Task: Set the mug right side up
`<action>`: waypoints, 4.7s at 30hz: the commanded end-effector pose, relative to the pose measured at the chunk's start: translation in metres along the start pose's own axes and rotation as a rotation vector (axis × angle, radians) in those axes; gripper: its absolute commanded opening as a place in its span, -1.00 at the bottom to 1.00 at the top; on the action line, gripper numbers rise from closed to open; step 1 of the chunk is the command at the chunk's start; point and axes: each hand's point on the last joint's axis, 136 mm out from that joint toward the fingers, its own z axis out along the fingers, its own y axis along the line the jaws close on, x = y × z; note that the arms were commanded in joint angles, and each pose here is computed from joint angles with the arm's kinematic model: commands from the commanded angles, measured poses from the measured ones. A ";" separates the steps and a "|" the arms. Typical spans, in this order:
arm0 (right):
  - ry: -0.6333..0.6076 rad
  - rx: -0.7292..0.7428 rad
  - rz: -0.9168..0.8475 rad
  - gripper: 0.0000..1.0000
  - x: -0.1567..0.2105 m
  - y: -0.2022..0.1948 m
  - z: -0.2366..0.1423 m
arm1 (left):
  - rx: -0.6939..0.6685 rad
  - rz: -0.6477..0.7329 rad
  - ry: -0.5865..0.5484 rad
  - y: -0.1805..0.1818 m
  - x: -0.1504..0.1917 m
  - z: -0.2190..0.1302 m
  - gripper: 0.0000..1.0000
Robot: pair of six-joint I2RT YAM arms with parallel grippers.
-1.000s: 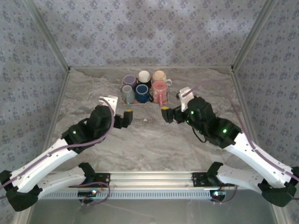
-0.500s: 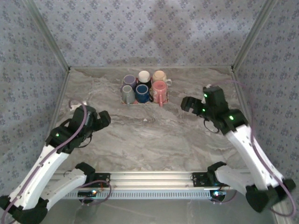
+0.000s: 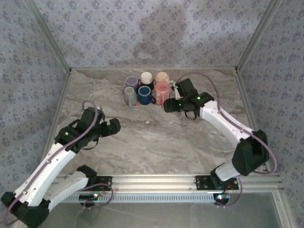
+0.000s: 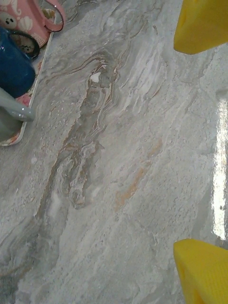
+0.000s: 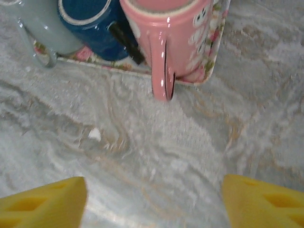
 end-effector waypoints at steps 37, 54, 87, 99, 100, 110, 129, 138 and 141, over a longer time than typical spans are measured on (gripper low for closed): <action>0.109 0.136 -0.025 1.00 -0.084 -0.010 0.144 | 0.120 0.116 -0.014 -0.023 -0.009 -0.016 1.00; 0.053 0.224 -0.032 0.45 -0.098 -0.016 0.137 | 0.091 0.106 -0.035 -0.017 -0.012 -0.017 1.00; -0.506 -0.480 0.283 0.13 -0.115 0.073 -0.157 | 0.993 0.078 -0.032 -0.185 -0.031 -0.054 0.79; -0.620 -0.813 0.411 0.12 -0.131 0.081 -0.214 | 1.360 0.037 0.061 -0.241 -0.053 -0.069 0.67; -0.631 -0.837 0.411 0.12 -0.133 0.083 -0.219 | 1.379 0.028 0.069 -0.243 -0.055 -0.069 0.66; -0.670 -1.047 0.500 0.14 -0.144 0.091 -0.233 | 1.549 -0.047 0.032 -0.247 -0.083 -0.092 0.56; -0.636 -1.129 0.480 0.15 -0.131 0.113 -0.227 | 1.666 -0.085 0.057 -0.257 -0.095 -0.110 -0.13; -0.651 -1.108 0.457 0.18 -0.125 0.115 -0.219 | 1.679 -0.063 0.084 -0.264 -0.091 -0.114 -0.54; -0.650 -1.105 0.456 0.18 -0.125 0.116 -0.218 | 1.681 -0.062 0.086 -0.264 -0.090 -0.115 -0.89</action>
